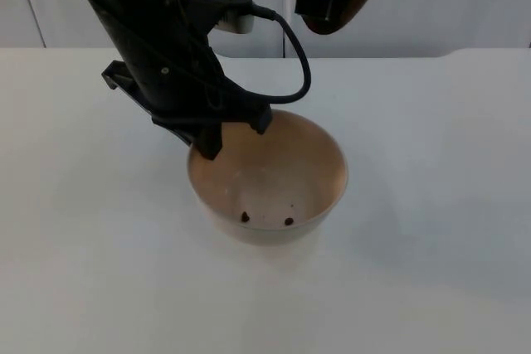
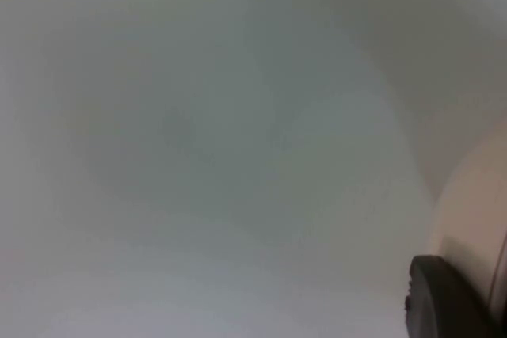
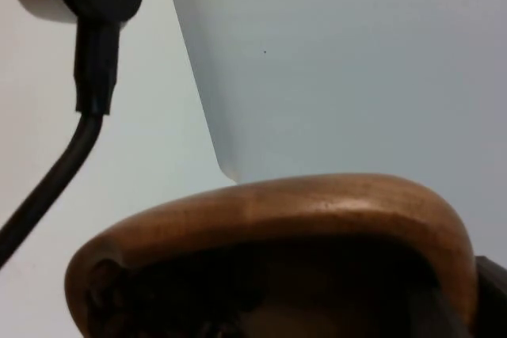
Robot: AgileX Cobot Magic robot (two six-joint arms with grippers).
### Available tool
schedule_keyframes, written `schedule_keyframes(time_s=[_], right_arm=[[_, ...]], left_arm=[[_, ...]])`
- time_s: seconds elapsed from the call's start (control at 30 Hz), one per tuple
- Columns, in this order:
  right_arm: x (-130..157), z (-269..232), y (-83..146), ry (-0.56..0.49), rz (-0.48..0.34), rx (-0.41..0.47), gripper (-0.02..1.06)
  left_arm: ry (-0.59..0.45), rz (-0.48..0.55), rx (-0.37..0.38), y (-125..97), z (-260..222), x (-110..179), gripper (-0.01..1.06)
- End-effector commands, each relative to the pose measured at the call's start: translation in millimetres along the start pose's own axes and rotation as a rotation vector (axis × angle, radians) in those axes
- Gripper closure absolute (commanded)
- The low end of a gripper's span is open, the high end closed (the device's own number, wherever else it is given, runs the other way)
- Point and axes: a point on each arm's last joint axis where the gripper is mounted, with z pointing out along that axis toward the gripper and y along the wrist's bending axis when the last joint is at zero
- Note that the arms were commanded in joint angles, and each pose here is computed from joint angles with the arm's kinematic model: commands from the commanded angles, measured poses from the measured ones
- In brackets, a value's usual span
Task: Pick up the bowl with the left hand and pour the coffee beans from the cup into the bowl with the right hand.
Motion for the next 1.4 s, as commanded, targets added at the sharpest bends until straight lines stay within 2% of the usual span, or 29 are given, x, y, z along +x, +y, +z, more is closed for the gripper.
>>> schedule_keyframes(time_s=[0.0, 0.47, 1.0, 1.37], right_arm=[[-0.8, -3.2, -3.0, -0.013, 0.005, 0.037, 1.05], [-2.5, -0.7, 0.4, -0.009, -0.006, 0.042, 1.05], [-9.2, -11.9, 0.1, -0.048, -0.025, 0.105, 1.05], [-8.7, -11.2, 0.5, -0.045, -0.022, 0.097, 1.05]], left_arm=[[-0.01, -0.008, 0.011, -3.0, -1.9, -0.9, 1.05], [-0.008, -0.008, 0.011, -3.0, -1.9, -0.7, 1.05], [-0.008, -0.008, 0.011, -3.0, -1.9, -0.7, 1.05], [-0.004, -0.008, 0.011, -3.1, -1.9, -0.3, 1.05]])
